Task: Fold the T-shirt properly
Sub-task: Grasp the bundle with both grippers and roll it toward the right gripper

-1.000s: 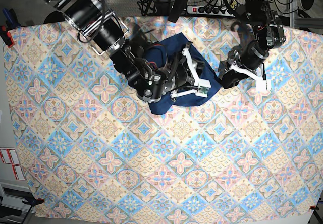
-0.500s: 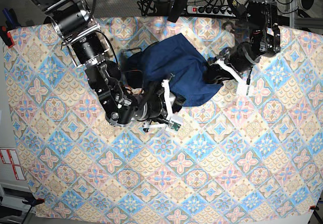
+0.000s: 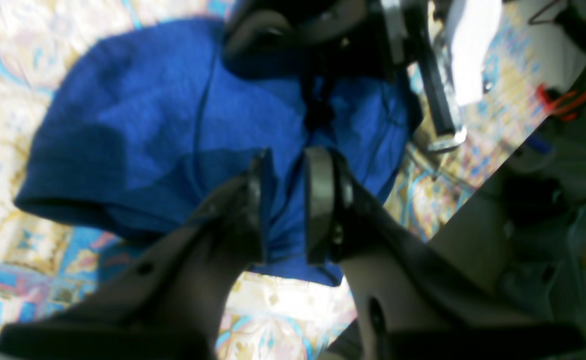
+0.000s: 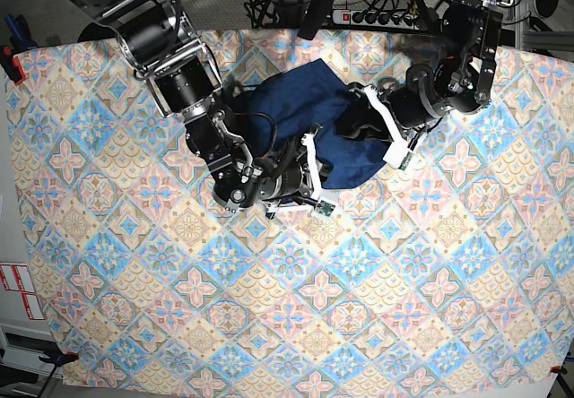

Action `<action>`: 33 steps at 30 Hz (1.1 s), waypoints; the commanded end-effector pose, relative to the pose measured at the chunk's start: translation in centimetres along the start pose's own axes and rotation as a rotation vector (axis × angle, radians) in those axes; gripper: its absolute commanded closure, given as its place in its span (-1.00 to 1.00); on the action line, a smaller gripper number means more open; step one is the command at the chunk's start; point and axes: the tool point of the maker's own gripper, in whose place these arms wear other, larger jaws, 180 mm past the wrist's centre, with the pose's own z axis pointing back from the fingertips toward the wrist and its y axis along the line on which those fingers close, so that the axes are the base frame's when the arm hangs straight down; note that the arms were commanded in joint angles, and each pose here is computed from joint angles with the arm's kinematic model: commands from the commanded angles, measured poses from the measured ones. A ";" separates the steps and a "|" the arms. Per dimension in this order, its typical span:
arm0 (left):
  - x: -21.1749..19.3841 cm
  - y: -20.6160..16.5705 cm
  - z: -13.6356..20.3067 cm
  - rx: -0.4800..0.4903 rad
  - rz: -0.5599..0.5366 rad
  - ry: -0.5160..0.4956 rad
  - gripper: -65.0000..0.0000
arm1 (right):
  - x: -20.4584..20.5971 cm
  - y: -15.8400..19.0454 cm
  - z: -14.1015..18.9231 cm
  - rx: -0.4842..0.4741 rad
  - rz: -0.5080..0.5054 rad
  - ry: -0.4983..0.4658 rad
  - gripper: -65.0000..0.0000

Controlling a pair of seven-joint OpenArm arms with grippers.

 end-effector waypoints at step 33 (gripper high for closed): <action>-3.3 1.8 -2.1 0.079 -0.211 0.189 0.66 | -2.4 -10.0 5.2 -0.180 -0.129 -0.069 0.80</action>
